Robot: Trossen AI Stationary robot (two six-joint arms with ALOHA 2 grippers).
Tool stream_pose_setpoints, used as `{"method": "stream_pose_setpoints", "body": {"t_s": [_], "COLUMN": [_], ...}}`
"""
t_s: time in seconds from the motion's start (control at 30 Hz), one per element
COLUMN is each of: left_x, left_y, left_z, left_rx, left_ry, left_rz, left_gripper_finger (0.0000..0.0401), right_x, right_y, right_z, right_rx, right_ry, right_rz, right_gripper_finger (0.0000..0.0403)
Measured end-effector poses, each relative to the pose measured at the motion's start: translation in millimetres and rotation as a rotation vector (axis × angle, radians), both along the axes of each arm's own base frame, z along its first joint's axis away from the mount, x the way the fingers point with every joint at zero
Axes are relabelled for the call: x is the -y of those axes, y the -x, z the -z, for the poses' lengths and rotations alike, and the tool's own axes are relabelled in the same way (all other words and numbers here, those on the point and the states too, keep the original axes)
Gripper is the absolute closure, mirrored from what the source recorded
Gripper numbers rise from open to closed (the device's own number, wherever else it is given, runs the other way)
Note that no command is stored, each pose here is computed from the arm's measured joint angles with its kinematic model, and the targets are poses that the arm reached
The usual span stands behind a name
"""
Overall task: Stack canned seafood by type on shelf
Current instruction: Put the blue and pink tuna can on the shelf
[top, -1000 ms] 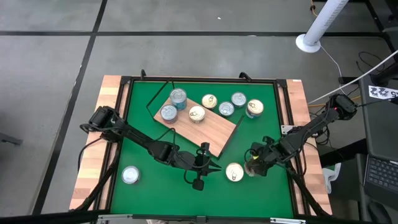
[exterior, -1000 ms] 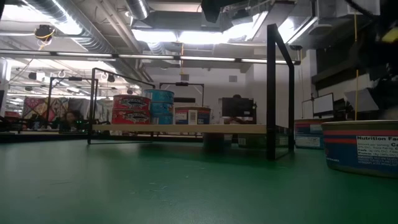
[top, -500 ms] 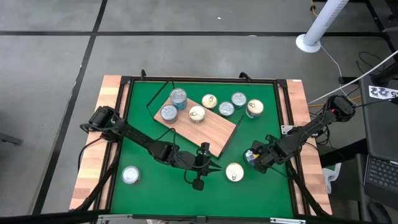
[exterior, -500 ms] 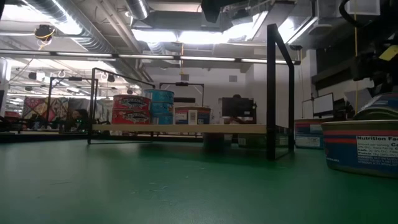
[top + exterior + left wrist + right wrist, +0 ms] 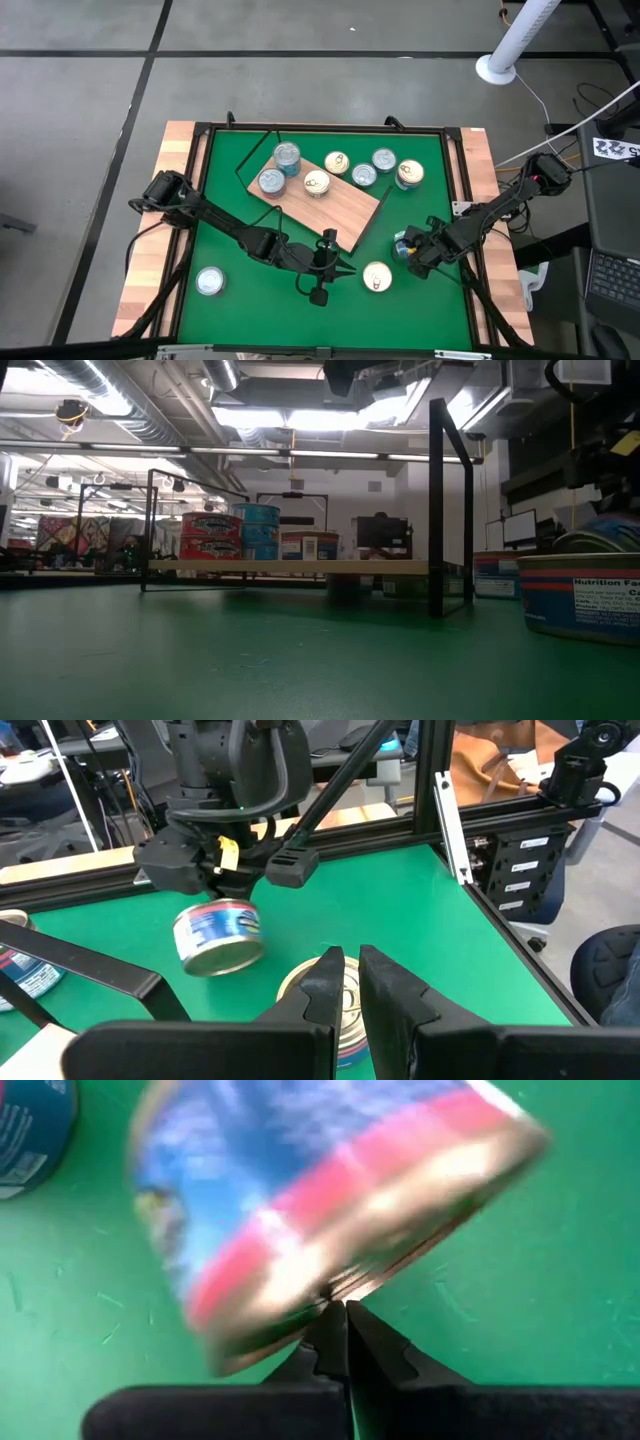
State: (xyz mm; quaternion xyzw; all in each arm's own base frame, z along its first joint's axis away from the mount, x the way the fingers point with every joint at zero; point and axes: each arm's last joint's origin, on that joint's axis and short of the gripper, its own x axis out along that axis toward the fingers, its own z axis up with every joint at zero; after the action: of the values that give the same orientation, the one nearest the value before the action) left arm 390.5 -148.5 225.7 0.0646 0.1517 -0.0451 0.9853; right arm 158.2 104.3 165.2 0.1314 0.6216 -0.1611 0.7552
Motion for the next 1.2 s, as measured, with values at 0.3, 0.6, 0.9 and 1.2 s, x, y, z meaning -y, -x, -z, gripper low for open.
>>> {"method": "stream_pose_setpoints", "body": {"t_s": [0.3, 0.6, 0.9, 1.2], "left_x": [0.0, 0.0, 0.0, 0.0], "left_y": [0.0, 0.0, 0.0, 0.0], "left_z": [0.0, 0.0, 0.0, 0.0], "left_rx": [0.000, 0.000, 0.000, 0.000], "left_ry": [0.000, 0.000, 0.000, 0.000], "left_rz": [0.000, 0.000, 0.000, 0.000], "left_gripper_finger": [0.0370, 0.0370, 0.0370, 0.0370], "right_x": [-1.1, -4.0, -6.2, -6.7], "right_y": [-1.5, -0.2, 0.1, 5.5], "right_z": [4.1, 5.3, 5.3, 5.3], "right_rx": [-0.021, -0.085, -0.113, -0.214], "right_ry": [0.014, -0.072, -0.128, -0.204], "right_rz": [-0.005, -0.039, -0.074, -0.123], "right_gripper_finger": [0.0400, 0.0396, 0.0258, 0.0115]}}
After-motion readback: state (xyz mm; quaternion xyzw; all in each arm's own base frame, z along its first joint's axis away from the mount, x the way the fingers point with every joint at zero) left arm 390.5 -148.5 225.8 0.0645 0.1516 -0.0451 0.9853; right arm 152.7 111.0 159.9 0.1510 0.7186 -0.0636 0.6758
